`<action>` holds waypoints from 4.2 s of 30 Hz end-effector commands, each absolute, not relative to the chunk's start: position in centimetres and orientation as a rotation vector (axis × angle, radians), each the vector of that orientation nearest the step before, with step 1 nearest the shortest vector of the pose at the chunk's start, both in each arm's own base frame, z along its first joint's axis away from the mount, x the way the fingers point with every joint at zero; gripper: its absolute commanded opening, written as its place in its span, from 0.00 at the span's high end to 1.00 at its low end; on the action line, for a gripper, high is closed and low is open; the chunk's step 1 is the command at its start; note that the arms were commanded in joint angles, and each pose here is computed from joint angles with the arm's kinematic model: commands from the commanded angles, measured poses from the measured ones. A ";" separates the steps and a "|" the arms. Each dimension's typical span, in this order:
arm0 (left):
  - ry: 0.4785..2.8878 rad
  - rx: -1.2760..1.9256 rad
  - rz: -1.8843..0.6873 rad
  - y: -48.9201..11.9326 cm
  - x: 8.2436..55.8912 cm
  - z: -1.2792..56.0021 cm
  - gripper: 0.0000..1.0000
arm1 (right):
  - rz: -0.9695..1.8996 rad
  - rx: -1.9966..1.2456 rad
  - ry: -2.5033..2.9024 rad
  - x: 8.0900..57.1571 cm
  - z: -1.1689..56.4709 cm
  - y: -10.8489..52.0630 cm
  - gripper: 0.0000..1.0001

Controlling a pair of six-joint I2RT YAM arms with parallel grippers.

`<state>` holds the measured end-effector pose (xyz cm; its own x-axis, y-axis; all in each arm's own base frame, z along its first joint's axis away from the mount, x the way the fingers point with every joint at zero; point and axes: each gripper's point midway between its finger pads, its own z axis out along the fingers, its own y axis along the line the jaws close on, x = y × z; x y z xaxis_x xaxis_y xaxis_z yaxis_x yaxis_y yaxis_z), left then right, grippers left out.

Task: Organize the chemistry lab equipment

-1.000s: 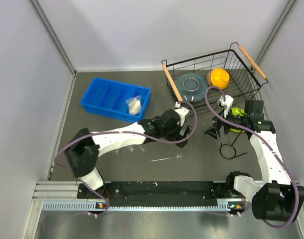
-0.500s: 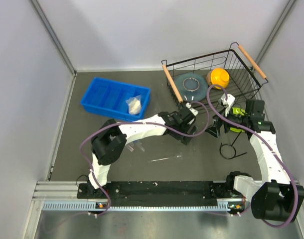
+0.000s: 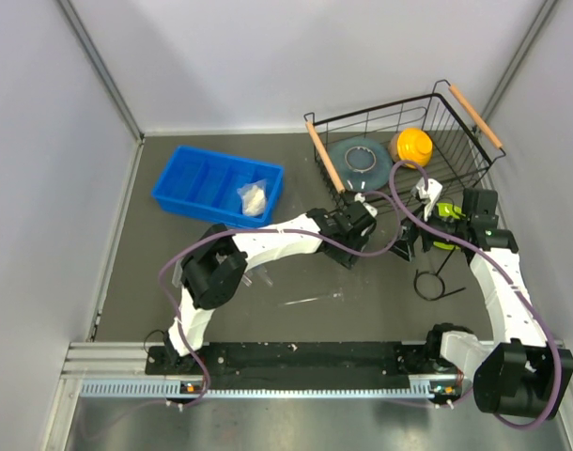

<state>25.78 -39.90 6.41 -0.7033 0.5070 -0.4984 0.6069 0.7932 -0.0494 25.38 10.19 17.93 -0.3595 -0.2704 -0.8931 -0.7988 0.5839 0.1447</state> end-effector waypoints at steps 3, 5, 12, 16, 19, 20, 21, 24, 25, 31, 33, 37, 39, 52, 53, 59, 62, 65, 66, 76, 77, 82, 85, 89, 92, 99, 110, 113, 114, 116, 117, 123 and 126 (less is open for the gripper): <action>2.473 0.783 -0.283 -40.2 27.0 8.2 0.55 | 0.741 -0.877 1.849 25.6 18.7 10.4 0.03; 2.471 0.775 -0.283 -39.9 26.8 8.8 0.62 | 0.741 -0.879 1.847 25.5 18.7 10.5 0.03; 2.396 0.780 -0.390 -38.0 25.1 13.8 0.68 | 0.737 -0.885 1.840 25.4 18.8 10.5 0.03; 2.391 0.758 -0.410 -35.4 24.6 15.3 0.69 | 0.736 -0.887 1.837 25.4 18.9 10.5 0.03; 2.388 0.695 -0.425 -32.9 25.4 17.0 0.69 | 0.736 -0.886 1.839 25.4 18.8 10.5 0.03; 2.379 0.681 -0.421 -32.2 25.9 17.6 0.69 | 0.739 -0.887 1.837 25.4 18.9 10.5 0.03; 2.370 0.621 -0.410 -30.4 27.2 18.6 0.69 | 0.734 -0.887 1.837 25.5 18.9 10.4 0.03; 2.356 0.486 -0.385 -26.1 30.4 20.3 0.69 | 0.737 -0.889 1.835 25.4 18.9 10.5 0.03; 2.343 0.449 -0.379 -25.0 31.4 20.8 0.69 | 0.737 -0.887 1.837 25.4 18.9 10.5 0.03; 2.282 0.205 -0.222 -16.4 38.8 22.9 0.69 | 0.737 -0.889 1.839 25.4 18.8 10.5 0.03; 2.298 0.122 -0.178 -13.7 41.2 22.0 0.69 | 0.739 -0.889 1.841 25.4 18.8 10.5 0.03; 2.291 0.048 -0.135 -10.9 45.1 21.5 0.69 | 0.738 -0.888 1.843 25.4 18.7 10.5 0.03; 2.324 0.044 -0.113 -10.1 46.7 19.8 0.69 | 0.737 -0.889 1.844 25.4 18.7 10.4 0.03; 2.442 0.085 -0.095 -9.5 51.2 12.7 0.68 | 0.742 -0.887 1.853 25.5 18.4 10.4 0.03; 2.455 0.086 -0.099 -9.6 51.2 12.1 0.65 | 0.744 -0.888 1.854 25.5 18.4 10.4 0.03; 2.500 0.077 -0.091 -9.5 50.7 10.4 0.49 | 0.745 -0.888 1.851 25.4 18.5 10.4 0.03; 2.502 0.072 -0.075 -9.2 50.5 10.4 0.38 | 0.746 -0.890 1.847 25.3 18.6 10.5 0.03; 2.494 0.068 -0.063 -9.0 50.3 11.0 0.28 | 0.745 -0.891 1.846 25.2 18.7 10.5 0.03; 2.493 0.062 -0.061 -8.9 50.2 11.1 0.26 | 0.745 -0.893 1.844 25.1 18.7 10.5 0.03; 2.355 -0.003 -0.074 -8.0 48.4 18.7 0.09 | 0.632 -0.919 1.856 24.9 20.1 9.6 0.03; 2.307 -0.015 -0.076 -7.6 47.9 20.8 0.07 | 0.614 -0.932 1.850 24.9 20.3 9.4 0.03; 2.232 -0.034 -0.058 -6.2 44.5 23.7 0.01 | 0.593 -0.989 1.879 23.3 21.3 9.1 0.03; 2.166 -0.035 -0.079 -5.8 41.5 25.5 0.01 | 0.601 -1.039 1.906 21.8 21.1 9.1 0.03; 2.053 -0.034 -0.132 -5.6 37.1 28.2 0.01 | 0.576 -1.106 1.917 20.6 20.5 8.8 0.03; 2.026 0.016 -0.248 -6.9 33.8 28.1 0.01 | 0.581 -1.139 1.915 19.7 20.4 8.8 0.02; 1.886 0.111 -0.630 -11.6 27.7 29.6 0.01 | 0.660 -1.224 1.872 18.1 20.6 10.0 0.02; 1.942 0.227 -0.899 -16.7 22.7 25.7 0.01 | 0.704 -1.400 1.798 17.3 19.9 11.4 0.02; 1.940 0.235 -0.911 -17.6 22.4 25.0 0.01 | 0.696 -1.460 1.764 17.0 19.7 11.7 0.01; 1.940 0.235 -0.913 -17.8 22.4 24.9 0.01 | 0.683 -1.473 1.758 17.1 19.7 11.6 0.01; 1.942 0.243 -0.909 -18.2 22.3 24.4 0.01 | 0.667 -1.503 1.754 17.1 19.5 11.4 0.01; 1.947 0.245 -0.906 -18.2 22.4 24.2 0.01 | 0.638 -1.517 1.762 17.2 19.5 11.1 0.01; 1.933 0.258 -0.876 -18.0 22.6 23.5 0.01 | 0.569 -1.531 1.839 18.4 19.3 9.9 0.01; 1.934 0.275 -0.852 -17.8 22.7 23.2 0.01 | 0.547 -1.518 1.876 18.7 19.0 9.5 0.01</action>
